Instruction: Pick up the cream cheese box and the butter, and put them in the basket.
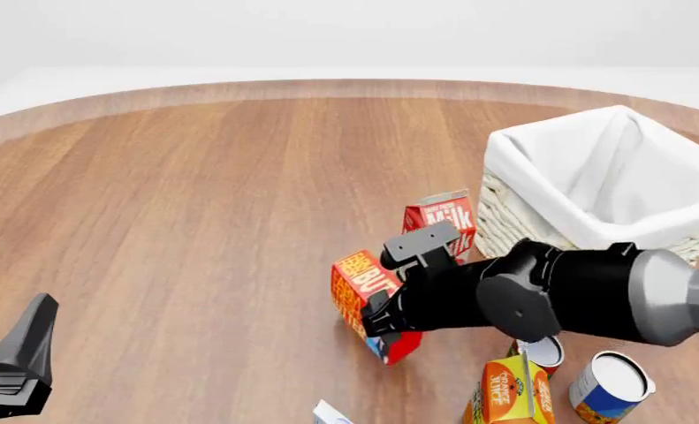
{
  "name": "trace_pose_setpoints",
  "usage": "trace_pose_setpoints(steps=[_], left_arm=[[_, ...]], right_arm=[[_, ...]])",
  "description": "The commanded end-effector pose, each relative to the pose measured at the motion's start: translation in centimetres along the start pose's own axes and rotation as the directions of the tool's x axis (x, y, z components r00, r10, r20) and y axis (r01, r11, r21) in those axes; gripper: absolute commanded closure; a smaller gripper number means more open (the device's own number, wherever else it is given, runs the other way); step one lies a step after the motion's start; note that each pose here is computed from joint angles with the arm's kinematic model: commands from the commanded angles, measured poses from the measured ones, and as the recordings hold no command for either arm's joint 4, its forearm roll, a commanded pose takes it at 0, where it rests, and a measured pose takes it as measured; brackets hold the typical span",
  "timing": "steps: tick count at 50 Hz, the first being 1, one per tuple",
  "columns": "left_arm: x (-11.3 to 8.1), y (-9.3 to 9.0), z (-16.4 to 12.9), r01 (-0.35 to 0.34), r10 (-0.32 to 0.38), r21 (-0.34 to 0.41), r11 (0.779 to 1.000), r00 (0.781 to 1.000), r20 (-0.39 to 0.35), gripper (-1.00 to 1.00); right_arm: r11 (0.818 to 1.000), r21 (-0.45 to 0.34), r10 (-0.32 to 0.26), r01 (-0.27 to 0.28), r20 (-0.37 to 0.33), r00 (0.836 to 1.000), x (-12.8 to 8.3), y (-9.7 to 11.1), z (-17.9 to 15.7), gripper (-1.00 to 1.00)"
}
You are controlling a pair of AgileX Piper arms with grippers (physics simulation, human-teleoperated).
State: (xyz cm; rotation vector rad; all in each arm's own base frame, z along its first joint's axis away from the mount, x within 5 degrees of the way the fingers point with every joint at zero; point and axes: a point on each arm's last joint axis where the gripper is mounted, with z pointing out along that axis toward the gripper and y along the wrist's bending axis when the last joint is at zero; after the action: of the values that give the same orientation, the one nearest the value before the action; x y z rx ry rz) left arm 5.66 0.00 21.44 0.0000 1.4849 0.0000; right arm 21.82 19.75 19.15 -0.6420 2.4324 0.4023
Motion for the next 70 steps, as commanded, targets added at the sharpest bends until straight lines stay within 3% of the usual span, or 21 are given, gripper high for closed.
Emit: trace_pose_setpoints(steps=[1, 21, 47, 52, 54, 59, 68, 70], left_arm=[[0.0, 0.0, 0.0, 0.0, 0.0, 0.0, 1.0, 1.0, 0.0, -1.0], [0.0, 0.0, 0.0, 0.0, 0.0, 0.0, 1.0, 1.0, 0.0, -1.0], [0.0, 0.0, 0.0, 0.0, 0.0, 0.0, 1.0, 1.0, 0.0, -1.0], [0.0, 0.0, 0.0, 0.0, 0.0, 0.0, 1.0, 1.0, 0.0, -1.0], [0.0, 0.0, 0.0, 0.0, 0.0, 0.0, 1.0, 1.0, 0.0, -1.0], [0.0, 0.0, 0.0, 0.0, 0.0, 0.0, 1.0, 1.0, 0.0, -1.0], [0.0, 0.0, 0.0, 0.0, 0.0, 0.0, 1.0, 1.0, 0.0, -1.0], [0.0, 0.0, 0.0, 0.0, 0.0, 0.0, 1.0, 1.0, 0.0, -1.0]], right_arm=[[1.0, -0.017, -0.008, 0.009, 0.066, 0.998, -2.1, 0.6, -2.4, 1.0], [0.997, -0.06, -0.033, 0.04, 0.116, 0.993, -3.2, 2.2, -5.0, 1.0], [0.993, -0.071, -0.069, 0.09, 0.256, 0.964, -6.6, 2.7, -11.6, 1.0], [0.993, -0.071, -0.072, 0.094, 0.27, 0.96, -6.9, 2.7, -12.3, 1.0], [0.994, -0.047, -0.084, 0.097, 0.231, 0.969, -6.8, 2.1, -11.3, 1.0], [0.99, -0.066, -0.103, 0.127, 0.288, 0.952, -7.7, 2.9, -13.6, 1.0], [0.988, -0.029, -0.134, 0.153, 0.336, 0.932, -8.8, 2.1, -16.1, 1.0], [0.985, -0.014, -0.153, 0.17, 0.362, 0.919, -9.2, 1.9, -17.1, 1.0]])
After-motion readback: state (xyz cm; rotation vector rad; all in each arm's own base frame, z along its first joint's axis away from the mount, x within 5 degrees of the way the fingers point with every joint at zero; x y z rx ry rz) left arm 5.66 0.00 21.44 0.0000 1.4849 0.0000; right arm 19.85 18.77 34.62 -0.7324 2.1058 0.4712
